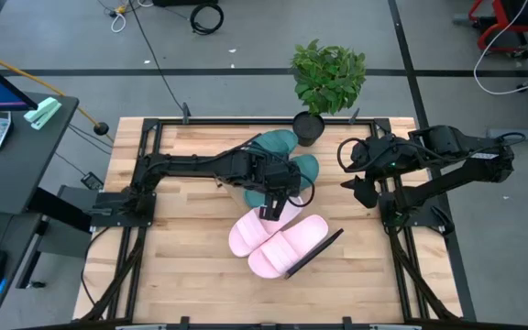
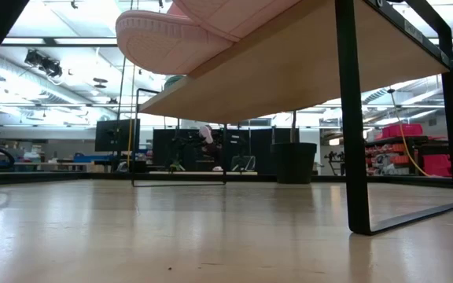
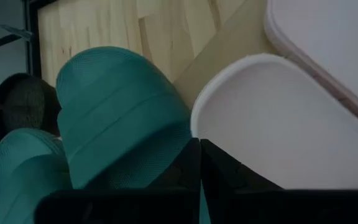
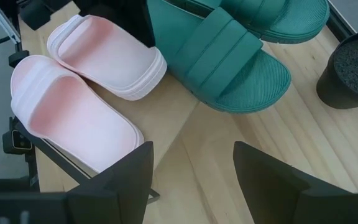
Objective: Pick and place slides into the shelf
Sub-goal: Put the pink slide on the shelf, then return to Home Position
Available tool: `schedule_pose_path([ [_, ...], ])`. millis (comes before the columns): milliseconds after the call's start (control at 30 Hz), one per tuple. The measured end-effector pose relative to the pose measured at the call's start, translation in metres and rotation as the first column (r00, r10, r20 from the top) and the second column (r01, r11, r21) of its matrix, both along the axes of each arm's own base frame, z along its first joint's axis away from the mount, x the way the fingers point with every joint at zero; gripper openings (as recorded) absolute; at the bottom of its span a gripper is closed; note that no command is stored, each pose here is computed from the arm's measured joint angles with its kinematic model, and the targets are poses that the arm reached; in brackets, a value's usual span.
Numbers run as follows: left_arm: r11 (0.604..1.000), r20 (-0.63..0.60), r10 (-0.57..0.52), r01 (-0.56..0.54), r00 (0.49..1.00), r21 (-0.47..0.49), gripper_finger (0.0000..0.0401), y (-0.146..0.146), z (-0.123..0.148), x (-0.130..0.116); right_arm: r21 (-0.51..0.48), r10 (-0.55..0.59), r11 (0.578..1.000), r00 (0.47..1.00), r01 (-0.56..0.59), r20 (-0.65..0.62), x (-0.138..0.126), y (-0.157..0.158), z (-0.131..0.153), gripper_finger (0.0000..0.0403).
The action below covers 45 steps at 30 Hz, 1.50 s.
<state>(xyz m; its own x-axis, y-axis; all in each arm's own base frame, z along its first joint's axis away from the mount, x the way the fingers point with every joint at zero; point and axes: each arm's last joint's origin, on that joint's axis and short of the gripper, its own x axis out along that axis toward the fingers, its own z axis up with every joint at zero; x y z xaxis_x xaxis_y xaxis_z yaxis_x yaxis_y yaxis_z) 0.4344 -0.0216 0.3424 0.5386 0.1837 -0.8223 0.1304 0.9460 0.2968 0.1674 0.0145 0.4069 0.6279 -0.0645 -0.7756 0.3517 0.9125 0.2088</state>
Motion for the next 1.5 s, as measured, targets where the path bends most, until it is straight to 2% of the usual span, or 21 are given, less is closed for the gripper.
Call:
schedule_pose_path([
  [167, 0.996, 0.002, -0.045, 0.046, 0.999, -0.072, 0.0012, -0.002, -0.005, 0.004, 0.000, 0.000, 1.000, 1.000, 0.000, 0.000, 0.000, 0.000, 0.000, 0.0228],
  [533, 0.991, -0.008, -0.069, 0.068, 0.998, -0.116, 0.0013, -0.005, -0.019, 0.015, 0.000, 0.000, 1.000, 1.000, 0.000, -0.003, 0.000, 0.000, 0.000, 0.0228],
  [767, 0.990, -0.015, -0.072, 0.070, 0.997, -0.124, 0.0018, -0.006, -0.029, 0.022, 0.000, 0.000, 1.000, 1.000, 0.000, -0.003, 0.000, 0.000, 0.000, 0.0228],
  [1167, 0.992, 0.029, -0.052, 0.055, 0.998, -0.112, 0.0026, -0.002, -0.017, 0.018, 0.000, 0.000, 1.000, 1.000, 0.000, -0.004, -0.001, 0.000, 0.000, 0.0228],
  [1267, 0.991, 0.067, -0.035, 0.043, 0.997, -0.125, 0.0031, -0.002, -0.006, 0.014, 0.000, 0.000, 1.000, 1.000, 0.000, 0.004, -0.005, -0.001, 0.001, 0.0228],
  [1367, 0.987, 0.161, 0.009, 0.017, 0.987, -0.161, 0.0029, -0.002, 0.008, 0.013, 0.002, 0.000, 1.000, 1.000, 0.000, 0.015, -0.011, -0.001, 0.004, 0.0228],
  [1500, 0.976, 0.396, 0.042, 0.046, 0.917, -0.211, 0.0009, -0.012, 0.032, 0.023, -0.004, -0.012, 1.000, 0.999, 0.012, 0.053, -0.023, -0.003, 0.008, 0.0228],
])
